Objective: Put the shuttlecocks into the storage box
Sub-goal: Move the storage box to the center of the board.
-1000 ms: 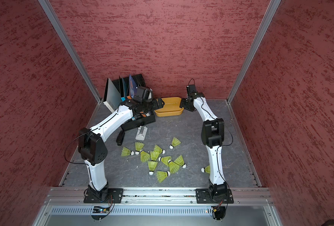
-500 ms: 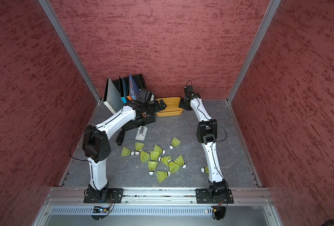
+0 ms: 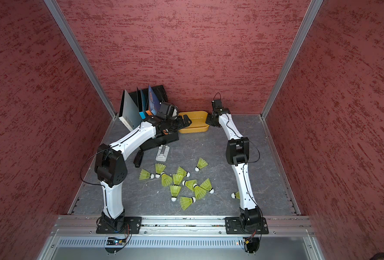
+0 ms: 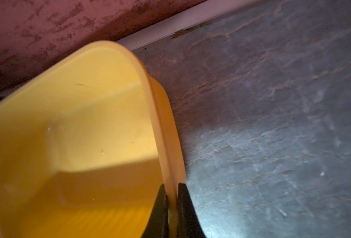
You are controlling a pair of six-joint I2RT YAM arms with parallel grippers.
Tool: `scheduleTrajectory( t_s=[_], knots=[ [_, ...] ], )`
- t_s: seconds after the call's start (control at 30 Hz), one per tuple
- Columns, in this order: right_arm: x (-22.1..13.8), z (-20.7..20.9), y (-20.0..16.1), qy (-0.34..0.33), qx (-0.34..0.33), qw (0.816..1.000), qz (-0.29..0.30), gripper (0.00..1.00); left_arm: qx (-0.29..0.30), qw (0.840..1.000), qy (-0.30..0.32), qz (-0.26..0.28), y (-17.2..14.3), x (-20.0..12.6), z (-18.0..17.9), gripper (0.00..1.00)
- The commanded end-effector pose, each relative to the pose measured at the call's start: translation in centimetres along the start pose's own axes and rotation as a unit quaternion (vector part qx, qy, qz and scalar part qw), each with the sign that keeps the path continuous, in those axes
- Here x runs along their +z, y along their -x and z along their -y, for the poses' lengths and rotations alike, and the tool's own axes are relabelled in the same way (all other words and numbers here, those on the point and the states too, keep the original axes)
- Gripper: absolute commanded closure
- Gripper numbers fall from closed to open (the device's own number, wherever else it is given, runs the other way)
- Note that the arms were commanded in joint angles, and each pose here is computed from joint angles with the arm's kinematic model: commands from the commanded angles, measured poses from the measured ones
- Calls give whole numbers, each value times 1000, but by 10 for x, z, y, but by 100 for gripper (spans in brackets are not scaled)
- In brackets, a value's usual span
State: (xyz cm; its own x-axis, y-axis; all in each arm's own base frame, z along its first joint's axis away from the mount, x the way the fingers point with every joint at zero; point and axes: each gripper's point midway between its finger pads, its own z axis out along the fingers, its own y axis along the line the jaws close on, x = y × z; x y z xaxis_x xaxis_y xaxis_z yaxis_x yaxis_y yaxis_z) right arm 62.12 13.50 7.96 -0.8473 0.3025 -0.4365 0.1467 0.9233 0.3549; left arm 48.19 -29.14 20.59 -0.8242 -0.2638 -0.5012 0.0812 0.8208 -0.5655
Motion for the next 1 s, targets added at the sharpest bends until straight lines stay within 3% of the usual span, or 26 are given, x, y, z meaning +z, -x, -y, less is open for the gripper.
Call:
scheduleTrajectory(
  t_s=[0.0, 0.17, 0.37, 0.63, 0.97],
  knots=[
    [-11, 1, 13, -12, -14, 1000, 24, 100, 11, 1000, -1, -5, -2, 4, -6, 0],
    [-35, -10, 16, -2, -35, 999, 39, 100, 17, 1000, 0, -8, -5, 3, -10, 1],
    [-65, -3, -7, -4, -44, 998, 48, 100, 20, 1000, 4, -9, -9, -1, -17, 1],
    [-108, 14, -44, -5, -10, 998, 62, 100, 26, 1000, -2, -16, -17, -4, -15, 2],
    [-132, 56, -99, -23, 34, 998, 48, 100, 45, 998, -11, -36, -56, -17, -2, 3]
  ],
)
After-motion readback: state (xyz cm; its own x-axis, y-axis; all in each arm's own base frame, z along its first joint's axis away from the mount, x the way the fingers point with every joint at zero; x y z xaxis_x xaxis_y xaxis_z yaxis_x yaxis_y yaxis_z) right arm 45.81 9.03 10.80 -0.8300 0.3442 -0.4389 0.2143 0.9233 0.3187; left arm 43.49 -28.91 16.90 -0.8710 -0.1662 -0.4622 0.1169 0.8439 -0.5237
